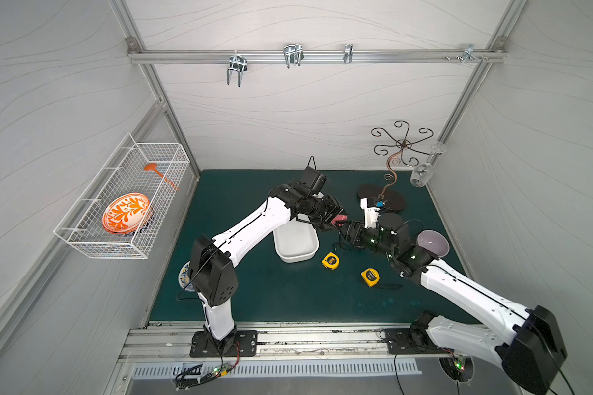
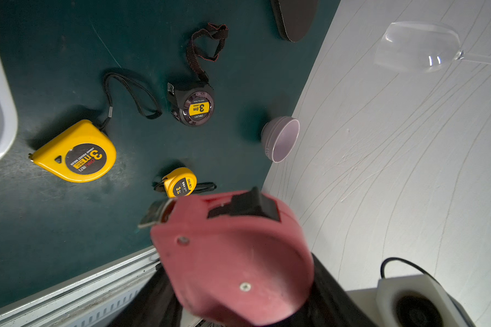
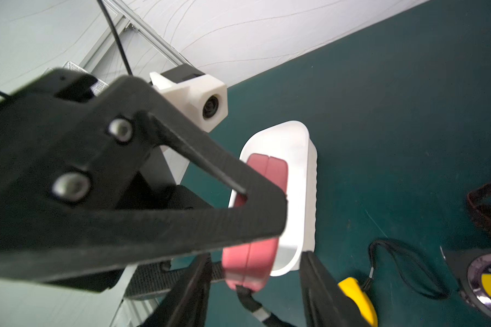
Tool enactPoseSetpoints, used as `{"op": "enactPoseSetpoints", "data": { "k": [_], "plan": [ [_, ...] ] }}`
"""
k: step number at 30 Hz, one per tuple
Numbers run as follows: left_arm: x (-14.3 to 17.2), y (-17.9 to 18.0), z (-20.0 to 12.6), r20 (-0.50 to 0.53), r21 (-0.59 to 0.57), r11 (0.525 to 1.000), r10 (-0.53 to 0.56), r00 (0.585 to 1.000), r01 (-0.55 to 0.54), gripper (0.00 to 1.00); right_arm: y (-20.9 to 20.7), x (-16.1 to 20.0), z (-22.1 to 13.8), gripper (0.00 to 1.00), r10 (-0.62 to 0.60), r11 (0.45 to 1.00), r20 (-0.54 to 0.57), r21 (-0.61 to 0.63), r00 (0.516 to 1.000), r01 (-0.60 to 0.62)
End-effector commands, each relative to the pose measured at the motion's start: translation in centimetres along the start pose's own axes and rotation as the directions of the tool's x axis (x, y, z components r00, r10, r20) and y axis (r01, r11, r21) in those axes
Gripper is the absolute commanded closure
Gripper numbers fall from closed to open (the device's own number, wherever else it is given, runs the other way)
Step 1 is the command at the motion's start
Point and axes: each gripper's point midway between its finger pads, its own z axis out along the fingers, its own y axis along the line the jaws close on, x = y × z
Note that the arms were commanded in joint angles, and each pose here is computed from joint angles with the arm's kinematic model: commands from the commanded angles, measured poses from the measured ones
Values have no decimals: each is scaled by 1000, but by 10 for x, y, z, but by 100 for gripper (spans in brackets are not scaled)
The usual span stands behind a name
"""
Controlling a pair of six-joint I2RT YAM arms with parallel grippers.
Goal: Take the tape measure out of the storage box
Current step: Place the tape measure at the center of the board.
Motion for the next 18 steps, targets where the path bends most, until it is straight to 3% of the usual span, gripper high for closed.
{"op": "enactPoseSetpoints", "data": {
  "k": [1,7,14,15,17,18],
  "plan": [
    [11,-22,-15,-1,81,996,38,999,-38,100,11,-16,1,60,-7,1000,69,-4,998,8],
    [12,-18,-15,-4,81,996,36,999,-35,100,8,-18,-2,85,-2,1000,84,18,996,0],
    [11,-18,-15,7,80,995,57,998,-58,98,3,-19,-13,97,10,999,95,47,995,-14],
    [9,-18,-16,14,77,995,62,998,-63,87,1,-20,-15,98,15,999,97,50,995,-20],
    [5,-16,-19,32,68,995,71,997,-73,52,-1,-21,-19,98,25,998,98,52,995,-31],
    [1,-15,-21,45,63,995,72,996,-75,41,-3,-21,-21,98,30,998,99,55,995,-36]
  ]
}}
